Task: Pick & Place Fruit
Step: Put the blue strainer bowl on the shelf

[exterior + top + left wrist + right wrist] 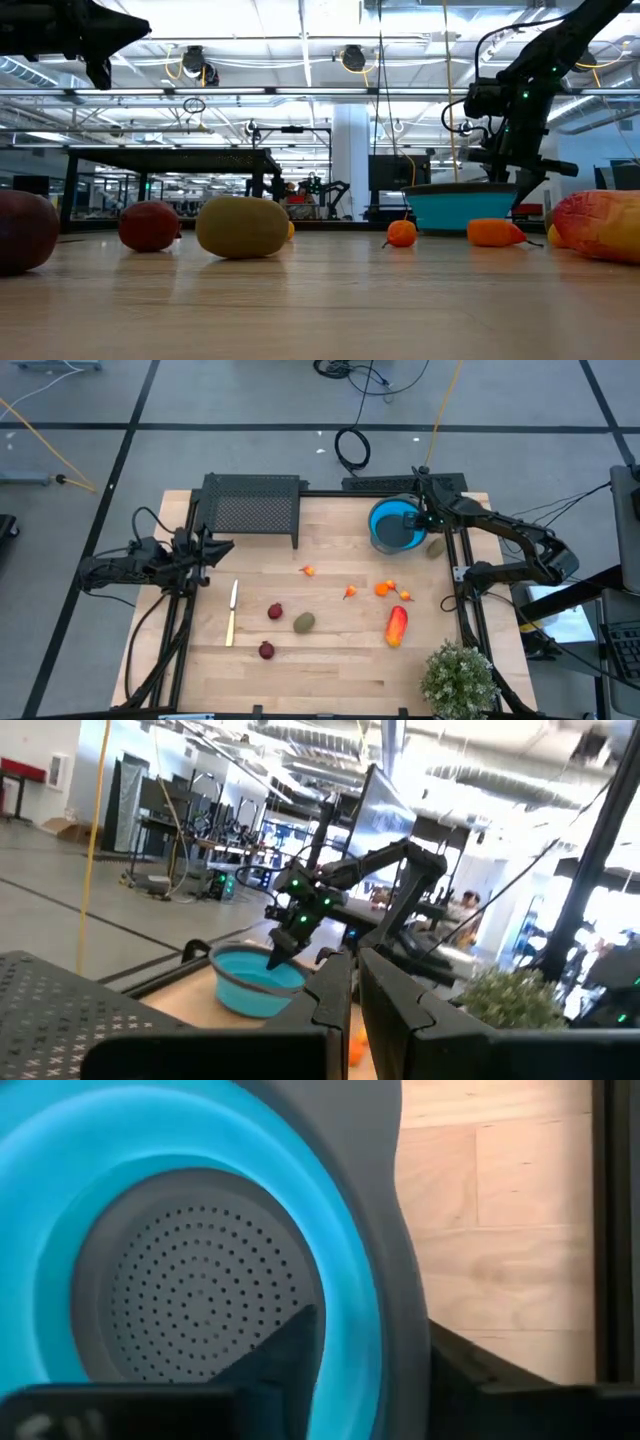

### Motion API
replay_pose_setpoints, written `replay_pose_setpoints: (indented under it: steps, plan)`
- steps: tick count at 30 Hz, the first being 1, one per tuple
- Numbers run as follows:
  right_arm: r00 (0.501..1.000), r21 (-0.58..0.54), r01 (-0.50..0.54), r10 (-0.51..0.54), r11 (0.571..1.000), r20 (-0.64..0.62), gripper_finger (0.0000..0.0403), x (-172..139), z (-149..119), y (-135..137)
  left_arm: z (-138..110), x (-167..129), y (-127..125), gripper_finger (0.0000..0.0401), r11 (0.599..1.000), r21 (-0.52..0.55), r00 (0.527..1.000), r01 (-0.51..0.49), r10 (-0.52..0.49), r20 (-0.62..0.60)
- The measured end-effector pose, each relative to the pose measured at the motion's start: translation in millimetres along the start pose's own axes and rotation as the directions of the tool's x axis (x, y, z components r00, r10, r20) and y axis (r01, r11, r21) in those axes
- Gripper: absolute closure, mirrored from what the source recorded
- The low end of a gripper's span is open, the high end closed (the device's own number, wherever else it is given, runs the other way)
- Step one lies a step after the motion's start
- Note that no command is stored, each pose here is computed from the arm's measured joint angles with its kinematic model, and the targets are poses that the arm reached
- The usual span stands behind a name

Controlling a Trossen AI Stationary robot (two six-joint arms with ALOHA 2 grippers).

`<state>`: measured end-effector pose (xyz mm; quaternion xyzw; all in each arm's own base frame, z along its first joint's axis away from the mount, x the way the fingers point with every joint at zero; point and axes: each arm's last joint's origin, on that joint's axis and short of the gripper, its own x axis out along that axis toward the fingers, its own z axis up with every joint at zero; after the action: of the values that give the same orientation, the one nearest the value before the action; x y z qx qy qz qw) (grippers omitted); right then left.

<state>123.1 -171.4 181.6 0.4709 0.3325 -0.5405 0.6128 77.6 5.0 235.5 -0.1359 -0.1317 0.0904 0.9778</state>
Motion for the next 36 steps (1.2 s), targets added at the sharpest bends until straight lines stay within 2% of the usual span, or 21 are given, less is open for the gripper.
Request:
replay_pose_setpoints:
  steps: [6, 8, 15, 21, 24, 29, 36]
  plan:
    - [1.000, -0.007, -0.009, 0.009, 1.000, 0.016, 0.0382, -0.3, 1.4, 1.0, 2.1, 0.0, -0.5, 0.0377, 0.999, -0.031, 1.000, 0.005, -0.004, 0.021]
    - [1.000, -0.011, -0.017, 0.017, 1.000, 0.026, 0.0394, -0.8, 2.4, 1.8, 2.1, 0.0, -0.5, 0.0377, 0.999, -0.031, 1.000, 0.005, -0.004, 0.022]
    - [0.998, -0.031, -0.040, 0.042, 0.999, 0.048, 0.0397, -4.8, 1.1, 5.3, 2.7, -0.1, 2.0, 0.0377, 0.995, -0.055, 0.996, -0.080, 0.082, 0.042]
    - [0.974, -0.103, -0.165, 0.179, 0.981, 0.138, 0.0400, -24.6, -4.4, 19.9, 6.7, 0.5, 2.3, 0.0361, 0.990, -0.082, 0.989, -0.113, 0.120, 0.089]
    - [0.946, -0.138, -0.242, 0.265, 0.960, 0.185, 0.0400, -39.2, -9.3, 27.5, 9.3, 4.6, 1.0, 0.0336, 0.990, -0.080, 0.985, -0.120, 0.129, 0.118]
    - [0.884, -0.210, -0.316, 0.368, 0.925, 0.288, 0.0401, -62.6, -18.4, 38.7, 10.8, 17.7, -2.8, 0.0288, 0.993, -0.008, 0.983, -0.116, 0.116, 0.143]
    - [0.800, -0.368, -0.261, 0.413, 0.893, 0.436, 0.0402, -102.2, -24.2, 57.3, 14.5, 43.5, -10.7, 0.0243, 0.987, 0.118, 0.984, -0.110, 0.091, 0.155]
